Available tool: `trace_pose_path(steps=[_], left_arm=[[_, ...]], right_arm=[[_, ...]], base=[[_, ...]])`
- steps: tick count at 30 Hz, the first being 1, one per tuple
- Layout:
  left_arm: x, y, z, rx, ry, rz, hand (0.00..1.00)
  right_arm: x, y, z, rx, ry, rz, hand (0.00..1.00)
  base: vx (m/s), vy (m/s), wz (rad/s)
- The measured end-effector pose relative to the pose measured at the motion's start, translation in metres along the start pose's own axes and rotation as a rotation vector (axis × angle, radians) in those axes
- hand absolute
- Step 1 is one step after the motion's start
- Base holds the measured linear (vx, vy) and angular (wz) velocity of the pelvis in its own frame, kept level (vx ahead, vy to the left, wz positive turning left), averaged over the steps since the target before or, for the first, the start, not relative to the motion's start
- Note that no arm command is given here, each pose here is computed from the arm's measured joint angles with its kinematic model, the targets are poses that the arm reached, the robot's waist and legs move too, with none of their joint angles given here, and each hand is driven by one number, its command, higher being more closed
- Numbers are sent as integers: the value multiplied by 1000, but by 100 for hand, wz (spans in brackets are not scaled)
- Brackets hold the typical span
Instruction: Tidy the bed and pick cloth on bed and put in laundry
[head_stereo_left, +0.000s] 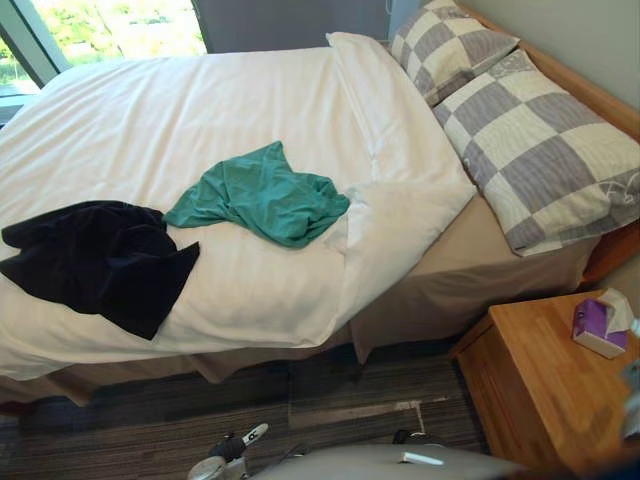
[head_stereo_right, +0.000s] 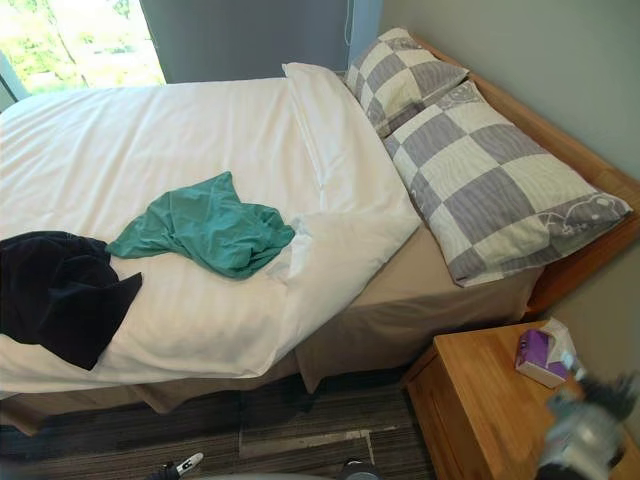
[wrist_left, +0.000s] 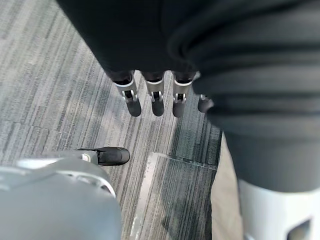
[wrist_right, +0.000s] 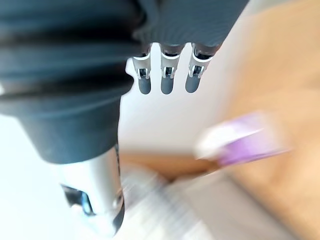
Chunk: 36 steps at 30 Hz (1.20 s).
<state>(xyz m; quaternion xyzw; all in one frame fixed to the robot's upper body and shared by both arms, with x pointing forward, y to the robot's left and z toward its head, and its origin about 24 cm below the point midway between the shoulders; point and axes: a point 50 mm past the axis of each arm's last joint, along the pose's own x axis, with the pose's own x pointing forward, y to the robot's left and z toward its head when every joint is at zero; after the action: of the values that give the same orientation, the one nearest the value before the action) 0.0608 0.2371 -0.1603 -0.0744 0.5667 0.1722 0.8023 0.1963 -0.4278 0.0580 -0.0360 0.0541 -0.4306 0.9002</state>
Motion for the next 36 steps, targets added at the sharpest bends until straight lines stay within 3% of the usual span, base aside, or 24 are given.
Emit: trace_pose_path(steps=[5, 9, 15, 22, 30, 36], left_arm=[[-1, -6, 1, 1, -14, -25, 0], [-3, -7, -3, 38, -11, -19, 0], [-3, -1, 15, 60, -92, 14, 0], [-3, -3, 81, 25, -271, 18, 0], [-12, 1, 130, 23, -428, 49, 0], [-25, -5, 174, 8, -562, 48, 0]], right_arm=[[-11, 69, 69, -115, -327, 375, 0], [-37, 121, 87, -274, -460, 615, 0], [-62, 192, 112, -402, -574, 799, 0], [-64, 247, 174, -485, -695, 699, 0], [-61, 259, 232, -635, -825, 535, 0], [-52, 253, 246, -678, -769, 480, 0]], base=[[108, -10, 10], [60, 12, 15], [-53, 0, 15], [-132, -37, 28], [0, 17, 17], [-38, 71, 10]])
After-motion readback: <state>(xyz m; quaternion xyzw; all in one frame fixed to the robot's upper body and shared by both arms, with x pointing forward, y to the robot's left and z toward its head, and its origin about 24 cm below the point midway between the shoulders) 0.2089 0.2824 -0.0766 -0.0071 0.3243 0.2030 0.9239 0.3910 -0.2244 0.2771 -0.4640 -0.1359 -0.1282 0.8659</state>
